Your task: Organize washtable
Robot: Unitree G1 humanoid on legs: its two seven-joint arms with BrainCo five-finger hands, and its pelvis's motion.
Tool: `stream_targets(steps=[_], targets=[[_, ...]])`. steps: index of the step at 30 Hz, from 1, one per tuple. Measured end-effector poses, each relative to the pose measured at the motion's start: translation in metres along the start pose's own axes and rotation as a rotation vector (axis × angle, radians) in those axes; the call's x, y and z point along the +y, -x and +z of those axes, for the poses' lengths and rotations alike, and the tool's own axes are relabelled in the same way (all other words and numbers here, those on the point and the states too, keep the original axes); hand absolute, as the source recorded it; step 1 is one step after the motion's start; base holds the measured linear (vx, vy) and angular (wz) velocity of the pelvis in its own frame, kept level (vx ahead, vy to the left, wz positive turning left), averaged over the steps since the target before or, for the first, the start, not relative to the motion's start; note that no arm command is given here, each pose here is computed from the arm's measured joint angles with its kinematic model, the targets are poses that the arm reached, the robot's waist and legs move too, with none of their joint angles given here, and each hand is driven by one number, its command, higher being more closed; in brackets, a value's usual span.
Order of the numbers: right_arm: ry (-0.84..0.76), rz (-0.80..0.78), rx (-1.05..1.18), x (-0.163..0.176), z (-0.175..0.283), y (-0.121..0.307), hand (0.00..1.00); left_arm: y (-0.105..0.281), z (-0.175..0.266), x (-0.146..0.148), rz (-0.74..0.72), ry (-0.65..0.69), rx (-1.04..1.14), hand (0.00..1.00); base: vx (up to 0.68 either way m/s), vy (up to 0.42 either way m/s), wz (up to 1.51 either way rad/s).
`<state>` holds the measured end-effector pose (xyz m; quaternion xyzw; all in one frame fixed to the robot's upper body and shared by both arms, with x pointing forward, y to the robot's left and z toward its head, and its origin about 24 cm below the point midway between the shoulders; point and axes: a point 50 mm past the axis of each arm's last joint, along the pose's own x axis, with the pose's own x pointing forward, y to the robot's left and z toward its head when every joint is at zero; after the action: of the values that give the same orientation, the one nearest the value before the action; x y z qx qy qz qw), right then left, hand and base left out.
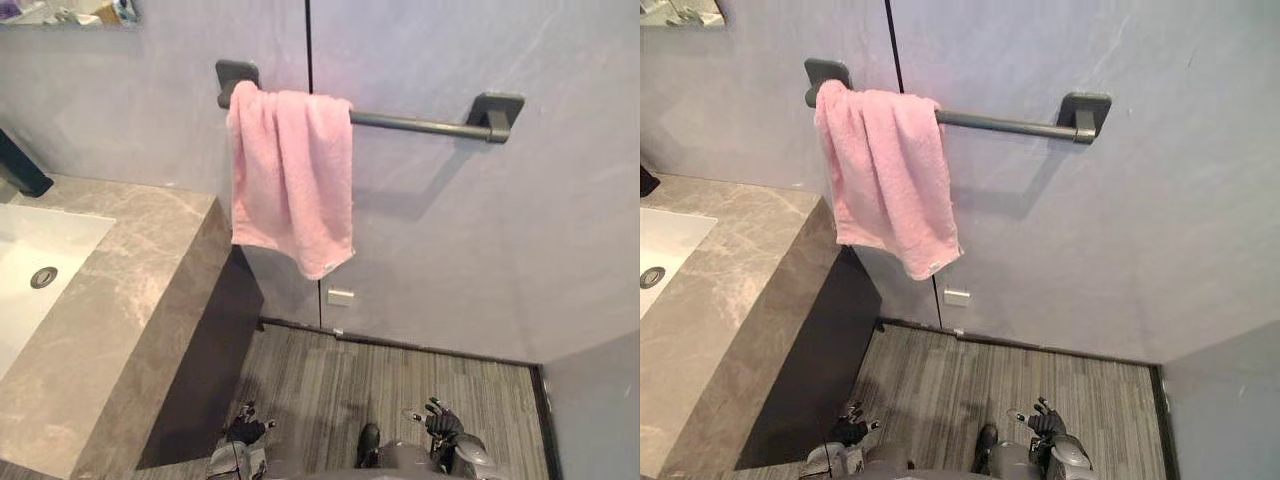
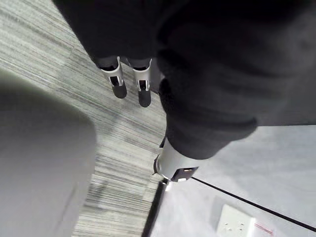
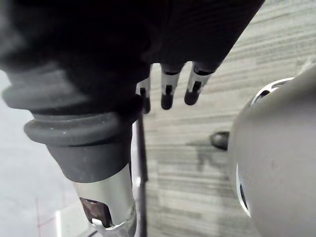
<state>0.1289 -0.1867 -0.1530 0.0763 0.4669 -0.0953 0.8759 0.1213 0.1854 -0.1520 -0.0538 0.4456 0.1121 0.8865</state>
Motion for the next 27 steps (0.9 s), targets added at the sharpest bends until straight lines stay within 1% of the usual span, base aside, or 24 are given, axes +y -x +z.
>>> stream_targets(steps=[6, 11, 19, 22, 23, 24, 25, 27], targets=[[-0.006, -0.004, 0.006, 0.000, -0.001, 0.000, 0.00, -0.002, 0.004, -0.008, -0.028, -0.039, -0.005, 0.00, 0.18, 0.072, -0.33], [-0.021, 0.011, 0.024, 0.007, -0.009, 0.002, 0.00, -0.003, 0.004, 0.000, -0.014, -0.070, 0.002, 0.00, 0.11, 0.111, -0.07], [-0.004, 0.013, 0.025, 0.007, -0.009, 0.002, 0.00, -0.002, 0.007, -0.002, -0.009, -0.091, -0.023, 0.00, -0.03, 0.033, 0.07], [0.020, 0.019, 0.024, 0.008, -0.009, 0.002, 0.00, 0.001, 0.023, -0.005, -0.001, -0.072, -0.123, 0.00, -0.10, -0.028, 0.19], [0.033, 0.016, 0.024, 0.008, -0.008, 0.002, 0.00, 0.004, 0.037, -0.007, -0.006, -0.059, -0.194, 0.00, -0.11, -0.025, 0.32], [0.039, 0.007, 0.024, 0.007, -0.009, 0.002, 0.00, 0.012, 0.061, -0.011, -0.016, -0.029, -0.319, 0.00, -0.10, -0.026, 0.32], [0.046, 0.008, 0.023, 0.008, -0.009, 0.002, 0.00, 0.017, 0.071, -0.012, -0.023, -0.018, -0.376, 0.00, -0.06, -0.027, 0.26], [0.058, 0.004, 0.019, 0.007, -0.009, 0.003, 0.00, 0.036, 0.102, -0.015, -0.037, 0.018, -0.555, 0.00, -0.04, -0.020, 0.14]])
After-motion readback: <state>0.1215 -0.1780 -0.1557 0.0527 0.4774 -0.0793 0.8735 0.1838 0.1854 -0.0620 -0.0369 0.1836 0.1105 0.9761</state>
